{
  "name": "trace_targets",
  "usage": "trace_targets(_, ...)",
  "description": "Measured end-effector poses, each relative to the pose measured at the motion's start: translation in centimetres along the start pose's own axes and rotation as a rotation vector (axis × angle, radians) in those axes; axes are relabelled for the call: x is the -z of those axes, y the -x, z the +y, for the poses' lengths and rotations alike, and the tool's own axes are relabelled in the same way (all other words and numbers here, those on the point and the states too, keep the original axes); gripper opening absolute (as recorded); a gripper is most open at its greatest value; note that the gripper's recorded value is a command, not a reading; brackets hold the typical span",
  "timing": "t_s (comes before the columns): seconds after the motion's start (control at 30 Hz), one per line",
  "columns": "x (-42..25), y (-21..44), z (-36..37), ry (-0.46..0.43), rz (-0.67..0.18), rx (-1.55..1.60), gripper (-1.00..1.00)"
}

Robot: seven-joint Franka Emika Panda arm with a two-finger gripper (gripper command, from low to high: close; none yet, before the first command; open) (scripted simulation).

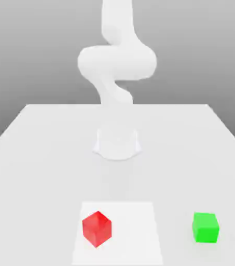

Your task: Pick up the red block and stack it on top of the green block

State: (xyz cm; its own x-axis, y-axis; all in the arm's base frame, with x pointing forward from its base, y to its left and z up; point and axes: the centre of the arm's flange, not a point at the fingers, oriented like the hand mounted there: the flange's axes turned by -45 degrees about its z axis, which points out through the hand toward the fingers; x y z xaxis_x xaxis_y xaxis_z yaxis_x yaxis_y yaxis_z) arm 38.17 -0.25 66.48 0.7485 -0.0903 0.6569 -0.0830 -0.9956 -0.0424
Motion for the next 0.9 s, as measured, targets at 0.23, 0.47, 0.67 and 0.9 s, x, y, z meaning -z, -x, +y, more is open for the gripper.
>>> trace_targets(0.23,-15.4,4.3,1.7,0.086,-0.222,-0.219,0.0)
trace_targets(0.47,-27.7,12.9,4.1,0.181,-0.431,-0.438,0.0)
trace_targets(0.67,-35.1,22.7,6.0,0.273,-0.606,-0.633,0.0)
trace_targets(0.9,-41.2,29.9,6.4,0.304,-0.667,-0.695,0.0)
